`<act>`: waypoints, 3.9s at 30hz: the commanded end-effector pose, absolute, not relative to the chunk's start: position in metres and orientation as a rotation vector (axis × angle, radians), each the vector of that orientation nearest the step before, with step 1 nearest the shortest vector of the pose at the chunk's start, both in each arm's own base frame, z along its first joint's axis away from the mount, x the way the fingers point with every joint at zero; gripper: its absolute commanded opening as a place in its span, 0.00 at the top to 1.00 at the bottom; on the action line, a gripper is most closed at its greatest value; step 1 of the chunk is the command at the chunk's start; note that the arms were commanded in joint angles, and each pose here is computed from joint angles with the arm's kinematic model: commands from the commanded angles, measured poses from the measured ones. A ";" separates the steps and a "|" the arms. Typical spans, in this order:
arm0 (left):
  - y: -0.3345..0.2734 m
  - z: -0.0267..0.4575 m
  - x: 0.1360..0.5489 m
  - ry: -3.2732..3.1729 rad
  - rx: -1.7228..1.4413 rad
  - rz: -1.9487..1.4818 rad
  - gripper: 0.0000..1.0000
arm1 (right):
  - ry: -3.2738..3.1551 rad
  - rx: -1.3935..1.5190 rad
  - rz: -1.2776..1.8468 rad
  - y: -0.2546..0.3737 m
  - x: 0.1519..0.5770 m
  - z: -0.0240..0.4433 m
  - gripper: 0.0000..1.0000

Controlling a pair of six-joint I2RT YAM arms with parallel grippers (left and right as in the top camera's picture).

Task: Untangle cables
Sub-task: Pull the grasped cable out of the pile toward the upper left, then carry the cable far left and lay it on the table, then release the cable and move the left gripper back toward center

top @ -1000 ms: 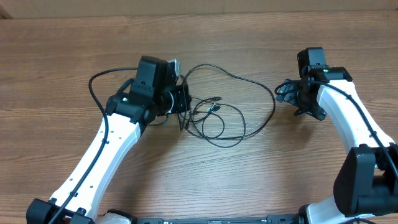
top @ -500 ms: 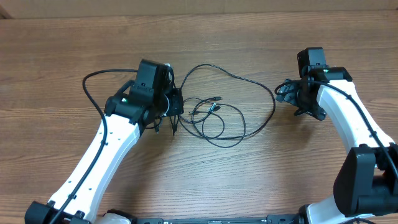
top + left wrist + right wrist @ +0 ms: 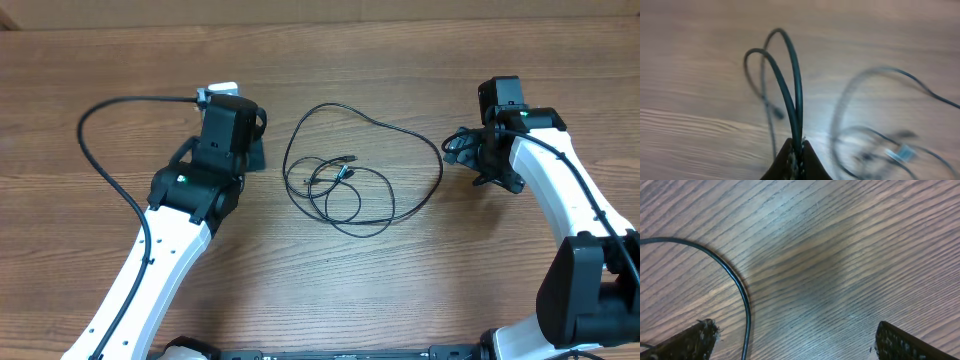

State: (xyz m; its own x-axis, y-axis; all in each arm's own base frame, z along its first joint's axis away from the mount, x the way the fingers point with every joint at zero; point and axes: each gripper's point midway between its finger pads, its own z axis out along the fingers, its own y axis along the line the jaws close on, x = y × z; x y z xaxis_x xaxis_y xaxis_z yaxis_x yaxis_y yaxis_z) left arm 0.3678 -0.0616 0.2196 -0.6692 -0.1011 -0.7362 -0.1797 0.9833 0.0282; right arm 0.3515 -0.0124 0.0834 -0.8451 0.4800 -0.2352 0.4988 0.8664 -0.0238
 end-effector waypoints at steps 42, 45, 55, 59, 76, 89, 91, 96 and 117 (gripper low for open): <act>0.068 0.266 0.408 2.119 -0.165 0.352 0.96 | 2.823 0.747 -0.148 -0.014 0.350 0.081 0.00; 0.080 0.254 0.409 2.149 -0.198 0.405 0.96 | 2.823 0.747 -0.148 -0.014 0.350 0.081 0.00; 0.127 0.185 0.412 2.320 -0.311 0.560 0.96 | 2.823 0.747 -0.148 -0.014 0.350 0.081 0.00; 0.155 0.158 0.403 2.390 -0.391 0.644 0.96 | 2.823 0.747 -0.148 -0.014 0.350 0.081 0.00; 0.272 0.090 0.333 2.427 -1.000 0.646 0.95 | 2.823 0.747 -0.148 -0.014 0.350 0.081 0.00; 0.286 0.087 0.342 2.289 -1.118 0.167 0.33 | 2.823 0.747 -0.148 -0.014 0.350 0.081 0.00; 0.270 0.092 0.359 2.275 -1.049 0.013 0.30 | 2.823 0.747 -0.148 -0.014 0.350 0.081 0.00; 0.226 0.097 0.386 2.290 -0.912 -0.216 0.28 | 2.823 0.747 -0.148 -0.014 0.350 0.081 0.00; -0.032 -0.002 0.385 2.872 -0.338 -0.520 0.32 | 2.823 0.747 -0.148 -0.014 0.350 0.081 0.00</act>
